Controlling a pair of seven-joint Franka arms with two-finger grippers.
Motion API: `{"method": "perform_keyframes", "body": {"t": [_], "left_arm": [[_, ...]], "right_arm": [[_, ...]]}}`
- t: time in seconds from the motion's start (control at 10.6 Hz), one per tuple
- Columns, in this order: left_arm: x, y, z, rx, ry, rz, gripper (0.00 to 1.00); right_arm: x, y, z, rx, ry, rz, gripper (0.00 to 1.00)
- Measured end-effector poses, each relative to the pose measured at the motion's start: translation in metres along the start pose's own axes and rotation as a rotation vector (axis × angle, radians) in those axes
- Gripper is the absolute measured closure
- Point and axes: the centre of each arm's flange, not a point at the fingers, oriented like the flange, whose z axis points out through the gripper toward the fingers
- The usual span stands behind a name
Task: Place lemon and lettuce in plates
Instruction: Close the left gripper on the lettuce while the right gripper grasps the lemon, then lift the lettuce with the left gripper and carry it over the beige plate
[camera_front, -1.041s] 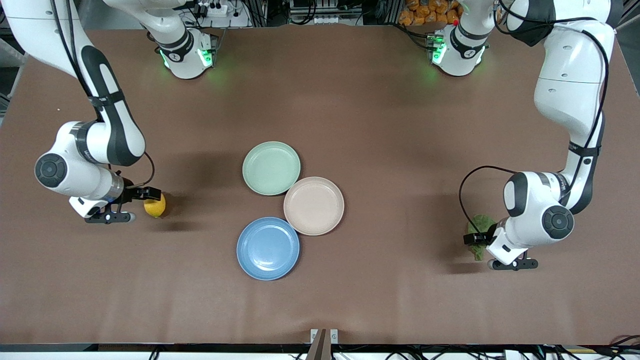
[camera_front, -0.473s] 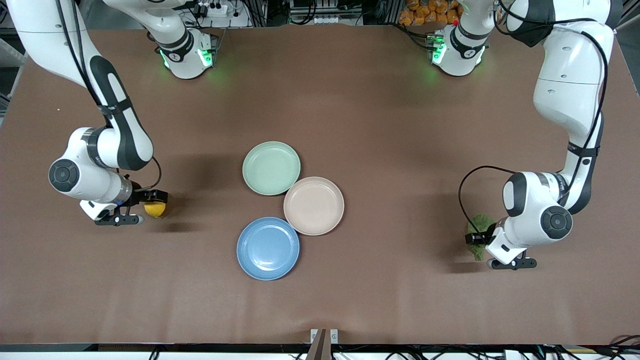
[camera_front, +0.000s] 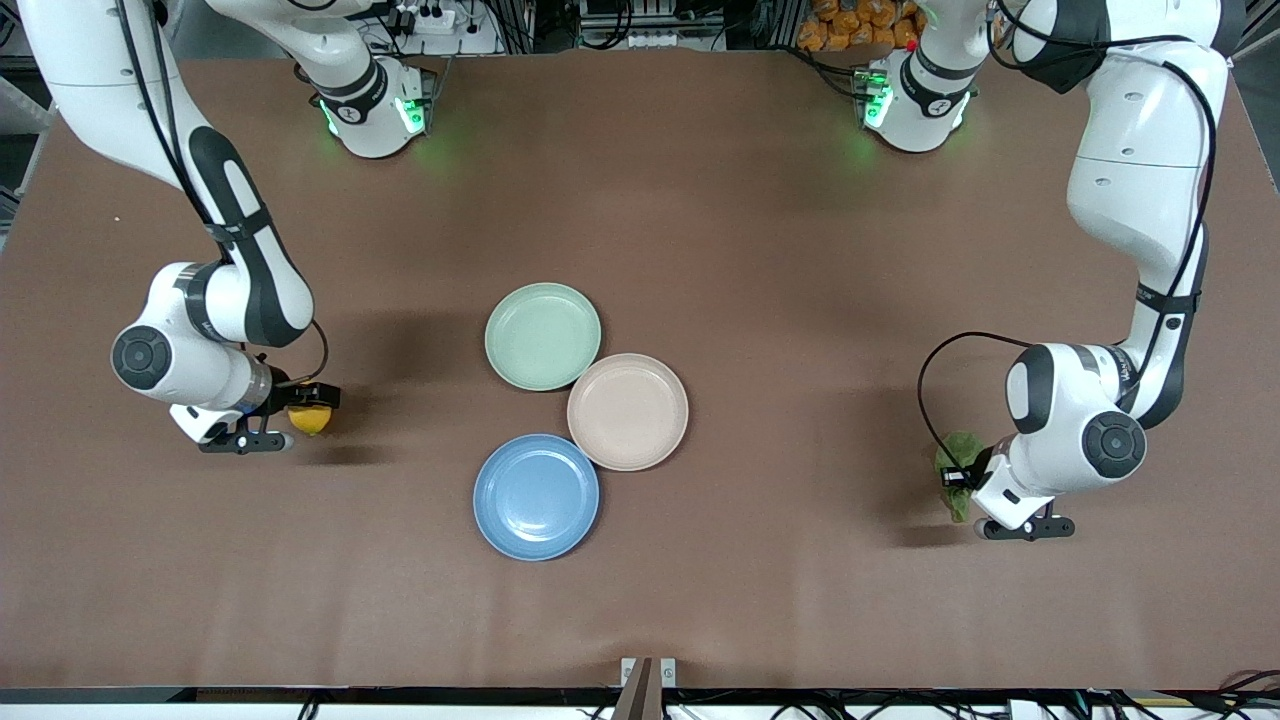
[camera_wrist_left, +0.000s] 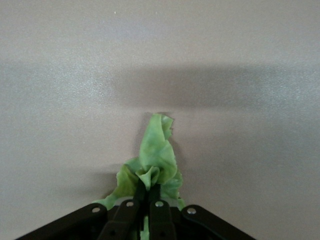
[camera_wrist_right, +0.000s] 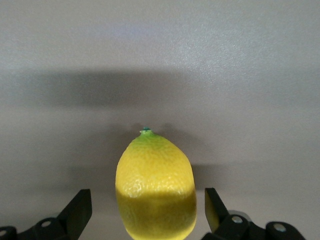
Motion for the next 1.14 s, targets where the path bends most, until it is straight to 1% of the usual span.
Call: {"method": "perform_keyframes", "body": {"t": [0.19, 0.38, 0.47, 0.57, 0.66, 0.76, 1.14], "left_arm": [[0.002, 0.002, -0.003, -0.002, 0.011, 0.003, 0.96], [0.005, 0.007, -0.013, -0.004, 0.030, 0.009, 0.96], [0.007, 0.012, -0.020, -0.006, 0.042, 0.015, 0.96], [0.008, 0.015, -0.026, -0.007, 0.050, 0.020, 0.96], [0.008, 0.019, -0.031, -0.010, 0.057, 0.024, 0.96], [0.009, 0.024, -0.035, -0.015, 0.062, 0.030, 0.96], [0.006, 0.059, -0.052, -0.054, 0.081, 0.069, 0.96]], "right_arm": [[0.002, 0.001, 0.007, -0.004, 0.017, 0.000, 0.00], [0.003, 0.001, 0.015, -0.006, 0.018, 0.001, 0.00], [0.003, 0.001, 0.017, -0.006, 0.017, 0.002, 0.03], [0.003, 0.002, 0.017, -0.006, 0.017, 0.003, 0.11], [0.003, 0.003, 0.017, -0.006, 0.017, 0.004, 0.29], [0.003, 0.003, 0.017, -0.006, 0.017, 0.005, 0.36], [0.003, 0.003, 0.017, -0.005, 0.017, 0.006, 0.36]]}}
